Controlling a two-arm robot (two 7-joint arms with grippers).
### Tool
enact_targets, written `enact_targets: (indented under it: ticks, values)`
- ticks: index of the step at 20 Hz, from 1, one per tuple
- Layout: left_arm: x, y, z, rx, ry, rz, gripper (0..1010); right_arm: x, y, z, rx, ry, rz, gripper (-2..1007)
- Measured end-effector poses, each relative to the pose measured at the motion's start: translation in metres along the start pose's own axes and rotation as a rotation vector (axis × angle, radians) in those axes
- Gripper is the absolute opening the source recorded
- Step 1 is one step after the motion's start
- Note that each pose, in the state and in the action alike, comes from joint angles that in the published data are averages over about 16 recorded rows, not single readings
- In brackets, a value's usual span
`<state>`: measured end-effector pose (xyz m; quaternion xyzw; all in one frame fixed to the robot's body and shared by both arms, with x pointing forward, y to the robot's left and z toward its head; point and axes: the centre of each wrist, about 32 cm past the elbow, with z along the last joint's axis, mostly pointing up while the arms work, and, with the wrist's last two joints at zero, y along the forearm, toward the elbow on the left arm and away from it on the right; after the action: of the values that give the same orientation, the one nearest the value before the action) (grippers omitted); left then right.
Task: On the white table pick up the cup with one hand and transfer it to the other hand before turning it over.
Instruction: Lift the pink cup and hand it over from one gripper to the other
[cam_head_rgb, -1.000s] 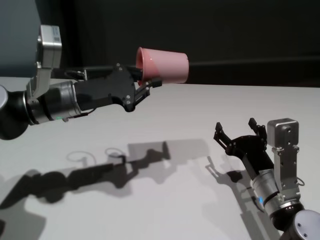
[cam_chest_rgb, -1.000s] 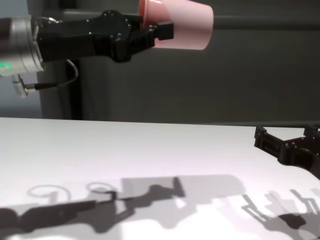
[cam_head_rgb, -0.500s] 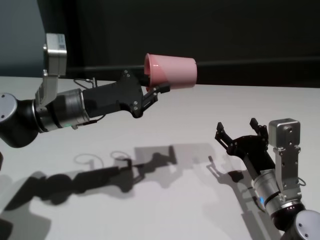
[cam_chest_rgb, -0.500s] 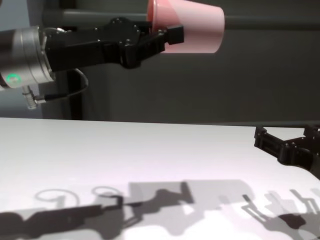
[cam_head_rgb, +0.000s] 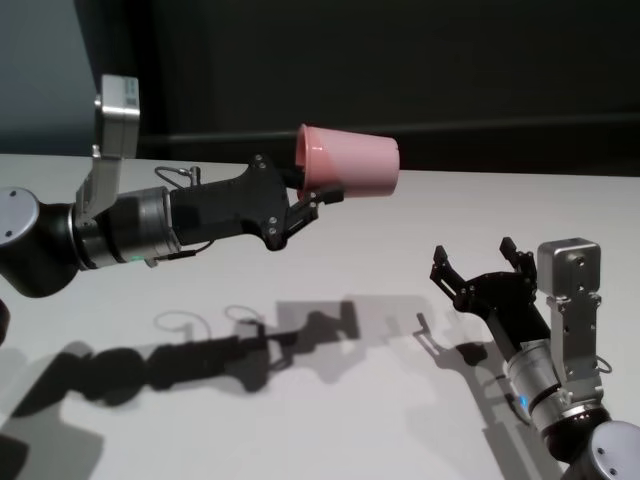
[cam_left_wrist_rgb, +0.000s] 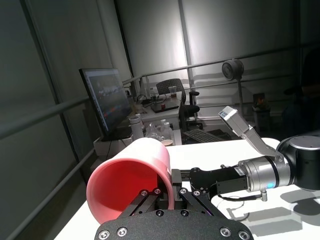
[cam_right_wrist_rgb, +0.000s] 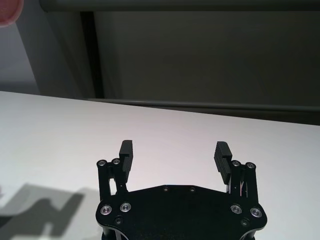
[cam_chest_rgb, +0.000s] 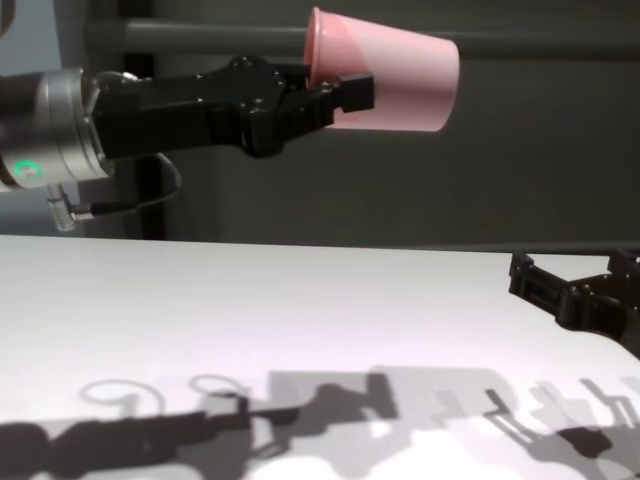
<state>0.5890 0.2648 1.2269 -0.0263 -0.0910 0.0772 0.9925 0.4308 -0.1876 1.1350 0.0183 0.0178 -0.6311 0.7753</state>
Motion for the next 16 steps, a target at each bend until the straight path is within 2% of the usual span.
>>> enact_targets:
  ticks: [16]
  values:
    - [0.0050,-0.0004,0.0020,-0.062,0.027,-0.017,48,0.0000,0.0000,0.0000,0.000,0.000,0.000,1002]
